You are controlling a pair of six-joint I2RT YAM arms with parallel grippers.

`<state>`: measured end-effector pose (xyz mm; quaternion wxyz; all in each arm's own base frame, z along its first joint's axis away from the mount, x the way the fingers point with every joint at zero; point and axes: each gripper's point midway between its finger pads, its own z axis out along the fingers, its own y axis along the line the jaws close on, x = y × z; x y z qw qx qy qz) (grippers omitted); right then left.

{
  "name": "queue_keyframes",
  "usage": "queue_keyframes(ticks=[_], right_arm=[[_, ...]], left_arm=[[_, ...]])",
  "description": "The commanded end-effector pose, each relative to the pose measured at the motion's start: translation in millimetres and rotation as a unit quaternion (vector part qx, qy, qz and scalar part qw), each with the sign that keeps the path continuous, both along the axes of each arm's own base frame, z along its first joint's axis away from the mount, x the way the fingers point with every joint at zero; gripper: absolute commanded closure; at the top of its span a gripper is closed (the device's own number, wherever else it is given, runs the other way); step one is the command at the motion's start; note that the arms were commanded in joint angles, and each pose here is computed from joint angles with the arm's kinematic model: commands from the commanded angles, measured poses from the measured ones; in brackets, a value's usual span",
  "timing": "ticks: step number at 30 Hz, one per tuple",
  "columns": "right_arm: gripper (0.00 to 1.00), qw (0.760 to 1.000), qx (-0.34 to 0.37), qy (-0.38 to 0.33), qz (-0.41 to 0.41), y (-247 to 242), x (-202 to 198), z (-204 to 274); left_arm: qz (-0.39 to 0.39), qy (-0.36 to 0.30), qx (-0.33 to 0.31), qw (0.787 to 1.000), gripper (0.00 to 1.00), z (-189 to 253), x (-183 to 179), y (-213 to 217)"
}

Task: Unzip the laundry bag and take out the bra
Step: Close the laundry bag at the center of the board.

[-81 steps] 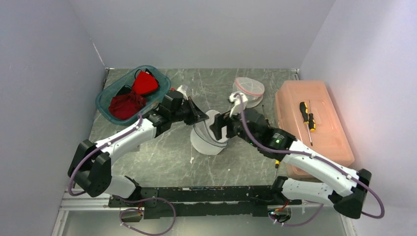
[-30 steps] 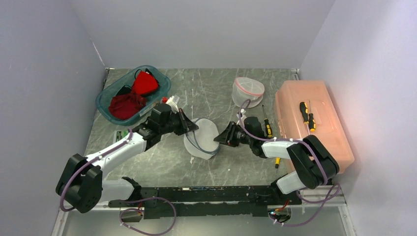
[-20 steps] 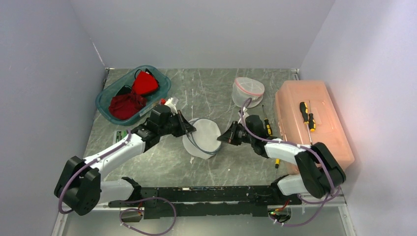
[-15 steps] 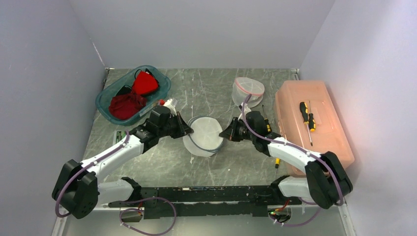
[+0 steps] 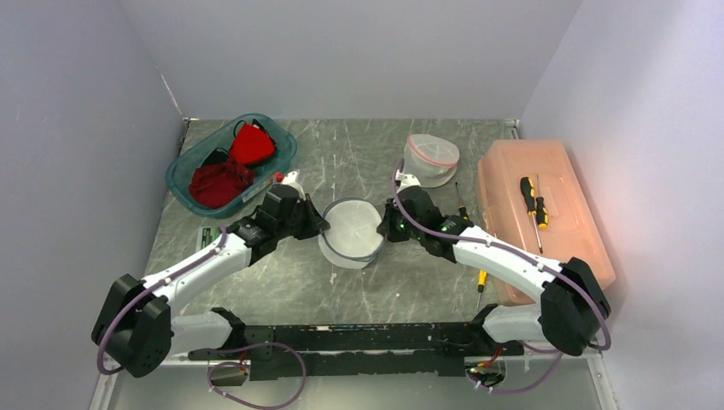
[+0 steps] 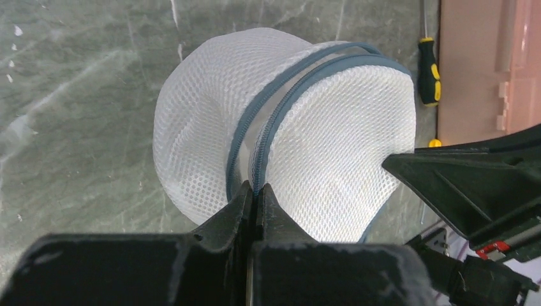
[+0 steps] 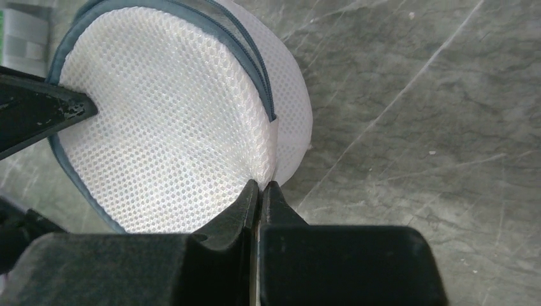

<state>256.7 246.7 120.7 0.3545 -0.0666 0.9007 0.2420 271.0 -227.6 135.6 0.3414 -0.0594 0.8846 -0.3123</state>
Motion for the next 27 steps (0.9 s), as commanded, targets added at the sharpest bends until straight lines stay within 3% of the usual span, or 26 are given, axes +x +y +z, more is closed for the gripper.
queue_keyframes(ticks=[1,16,22,27], right_arm=[[1.0,0.993,-0.109,-0.004,-0.047,-34,13,-22],[1.0,0.991,-0.119,0.015,-0.059,-6,45,-63],[1.0,0.992,-0.111,0.028,-0.049,10,55,-75],[1.0,0.993,-0.107,0.026,-0.038,12,52,-66]], left_arm=[[0.066,-0.021,0.059,0.996,0.97,-16,23,26],[0.221,0.041,0.141,0.964,0.97,-82,43,67],[0.234,0.06,0.15,0.959,0.97,-103,42,71],[0.208,0.06,0.131,0.967,0.97,-92,40,62]])
